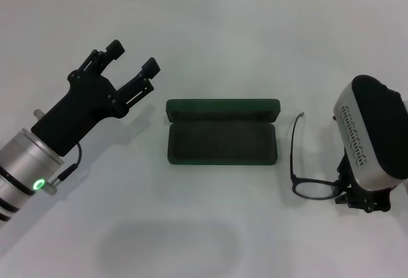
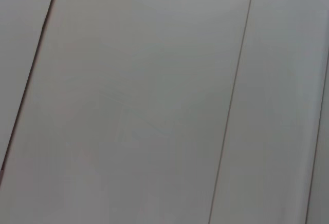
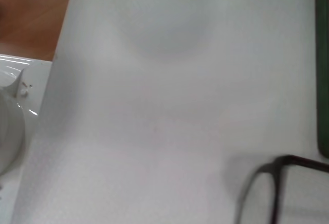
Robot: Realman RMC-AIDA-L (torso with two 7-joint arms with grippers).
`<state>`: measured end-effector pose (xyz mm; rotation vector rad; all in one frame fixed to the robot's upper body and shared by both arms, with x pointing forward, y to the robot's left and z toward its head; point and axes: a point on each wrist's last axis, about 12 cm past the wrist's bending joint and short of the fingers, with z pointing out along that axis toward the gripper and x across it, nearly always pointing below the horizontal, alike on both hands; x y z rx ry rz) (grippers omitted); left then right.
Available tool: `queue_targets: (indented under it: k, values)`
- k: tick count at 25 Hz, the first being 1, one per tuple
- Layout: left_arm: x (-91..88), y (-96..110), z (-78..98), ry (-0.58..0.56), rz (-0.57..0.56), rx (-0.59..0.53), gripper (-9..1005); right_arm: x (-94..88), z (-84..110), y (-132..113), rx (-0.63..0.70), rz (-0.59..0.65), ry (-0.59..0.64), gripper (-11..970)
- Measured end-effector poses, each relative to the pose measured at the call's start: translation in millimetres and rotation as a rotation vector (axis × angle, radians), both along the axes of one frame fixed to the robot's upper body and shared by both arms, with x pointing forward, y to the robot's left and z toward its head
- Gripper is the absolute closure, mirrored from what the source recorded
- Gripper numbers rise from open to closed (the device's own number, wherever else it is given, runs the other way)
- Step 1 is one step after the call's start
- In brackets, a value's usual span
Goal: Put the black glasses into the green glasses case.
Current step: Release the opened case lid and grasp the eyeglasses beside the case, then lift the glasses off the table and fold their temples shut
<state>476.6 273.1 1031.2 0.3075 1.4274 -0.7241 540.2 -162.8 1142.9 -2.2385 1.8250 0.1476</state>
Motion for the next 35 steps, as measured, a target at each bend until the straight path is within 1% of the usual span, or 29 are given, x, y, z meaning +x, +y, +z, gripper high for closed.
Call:
queue_targets:
  k: [5,7,11,13,14,15,16,17,18,19,20,21,23,25,26,27,28,30,33,35]
  values:
    - [-1.3,-1,0.0,0.009,-0.009,-0.016,147,-0.1,10.0,-7,0.005,-0.021,0.016,805]
    - [-1.7,-2,0.5,0.014,-0.036,-0.019,147,-0.6,14.5,-12,0.015,-0.033,0.022,845]
    - [-8.8,-6,8.1,-0.026,-0.146,-0.040,148,-3.5,26.8,-19,0.082,-0.022,0.015,845]
    - [-13.6,-7,14.4,-0.063,-0.213,-0.059,149,-5.2,34.6,-24,0.147,-0.010,-0.001,845]
    - [-15.6,-7,18.8,-0.082,-0.258,-0.073,149,-6.9,37.6,-29,0.202,-0.004,-0.013,845]
    - [-15.7,-7,21.8,-0.092,-0.282,-0.083,149,-7.4,39.0,-31,0.235,0.000,-0.023,845]
    - [-14.5,-7,27.9,-0.096,-0.332,-0.107,149,-9.0,38.4,-35,0.287,0.013,-0.034,845]
    - [-13.1,-7,31.2,-0.092,-0.358,-0.122,150,-9.7,37.2,-38,0.325,0.021,-0.043,845]
    - [-13.1,-7,31.2,-0.092,-0.358,-0.122,150,-11.4,32.8,-42,0.379,0.034,-0.055,845]
    - [-10.4,-6,36.5,-0.083,-0.396,-0.145,150,-11.4,32.8,-42,0.379,0.034,-0.055,845]
    - [-6.8,-5,44.8,-0.066,-0.471,-0.170,150,-11.4,32.8,-42,0.379,0.034,-0.055,845]
    - [-4.3,-5,50.7,-0.053,-0.531,-0.181,150,-16.0,15.6,-49,0.525,0.056,-0.087,845]
    - [-1.0,-7,56.2,-0.036,-0.595,-0.190,150,-17.7,8.6,-52,0.586,0.060,-0.095,845]
    - [4.9,-12,61.9,-0.010,-0.663,-0.197,150,-21.3,-0.5,-58,0.701,0.074,-0.110,845]
    - [9.1,-17,64.5,0.009,-0.696,-0.200,150,-23.1,-4.6,-62,0.756,0.074,-0.122,845]
    - [18.4,-27,70.0,0.041,-0.759,-0.198,150,-26.6,-11.4,-69,0.855,0.084,-0.165,845]
    - [18.4,-27,70.0,0.041,-0.759,-0.198,150,-26.6,-11.4,-69,0.855,0.084,-0.165,845]
    - [25.8,-36,73.9,0.079,-0.817,-0.187,150,-31.7,-20.2,-75,0.954,0.111,-0.239,845]
    - [37.3,-52,77.4,0.148,-0.876,-0.162,150,-37.4,-31.3,-78,1.037,0.140,-0.327,845]
    - [42.9,-62,77.6,0.195,-0.900,-0.143,150,-38.6,-34.9,-78,1.051,0.142,-0.345,845]
